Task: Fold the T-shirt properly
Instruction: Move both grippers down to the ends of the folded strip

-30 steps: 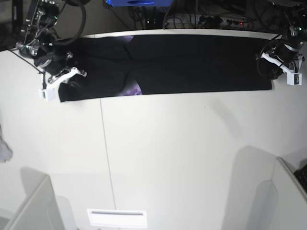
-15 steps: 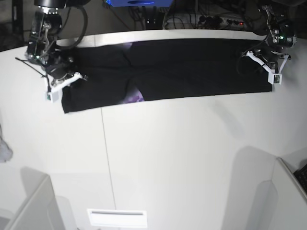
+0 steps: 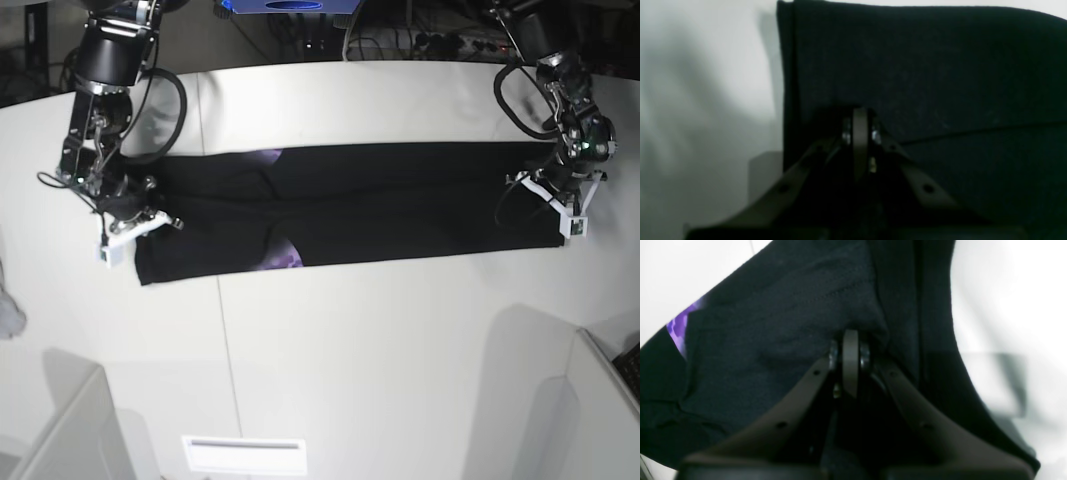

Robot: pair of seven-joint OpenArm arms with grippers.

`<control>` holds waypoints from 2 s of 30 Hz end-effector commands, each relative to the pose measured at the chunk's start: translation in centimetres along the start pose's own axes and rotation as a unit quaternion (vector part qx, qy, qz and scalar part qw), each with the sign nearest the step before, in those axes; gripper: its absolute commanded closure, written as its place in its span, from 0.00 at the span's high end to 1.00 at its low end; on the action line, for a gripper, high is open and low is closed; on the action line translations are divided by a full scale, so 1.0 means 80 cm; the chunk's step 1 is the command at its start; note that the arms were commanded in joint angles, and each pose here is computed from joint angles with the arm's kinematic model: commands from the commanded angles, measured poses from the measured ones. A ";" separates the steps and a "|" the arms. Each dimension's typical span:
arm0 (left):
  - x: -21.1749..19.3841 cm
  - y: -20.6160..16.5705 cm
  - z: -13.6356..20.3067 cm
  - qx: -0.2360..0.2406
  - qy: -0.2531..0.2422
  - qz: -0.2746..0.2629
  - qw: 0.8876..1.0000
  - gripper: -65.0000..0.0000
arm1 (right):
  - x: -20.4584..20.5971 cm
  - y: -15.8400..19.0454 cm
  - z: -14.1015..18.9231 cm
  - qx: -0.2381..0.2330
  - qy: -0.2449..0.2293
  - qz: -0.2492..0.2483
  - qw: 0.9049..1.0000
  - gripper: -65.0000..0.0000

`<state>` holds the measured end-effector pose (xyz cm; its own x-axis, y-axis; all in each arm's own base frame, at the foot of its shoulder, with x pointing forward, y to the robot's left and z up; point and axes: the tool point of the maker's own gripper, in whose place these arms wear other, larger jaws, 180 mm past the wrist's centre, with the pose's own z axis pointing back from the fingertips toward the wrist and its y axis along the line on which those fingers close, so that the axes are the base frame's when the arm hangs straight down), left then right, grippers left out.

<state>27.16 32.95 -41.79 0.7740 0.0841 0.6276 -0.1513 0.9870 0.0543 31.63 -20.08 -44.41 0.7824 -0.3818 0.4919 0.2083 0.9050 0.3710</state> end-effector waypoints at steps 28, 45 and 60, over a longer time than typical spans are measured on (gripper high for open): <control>0.027 0.070 0.158 -0.050 -0.133 0.156 0.978 0.75 | -0.016 0.085 0.103 0.049 -0.061 0.142 0.987 0.00; -0.021 0.042 0.055 -0.091 -0.062 0.128 0.986 0.97 | -0.029 0.082 0.102 0.048 -0.048 0.137 0.988 0.00; -0.028 0.008 0.020 -0.129 -0.031 0.138 0.982 0.56 | -0.034 0.080 0.103 0.047 -0.046 0.136 0.989 0.00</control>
<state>24.74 32.76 -41.82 0.6604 0.3707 0.6531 -0.1833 0.9229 -0.3386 25.21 -14.76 -38.08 0.7761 -0.1498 0.6126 -0.0421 0.9569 0.2873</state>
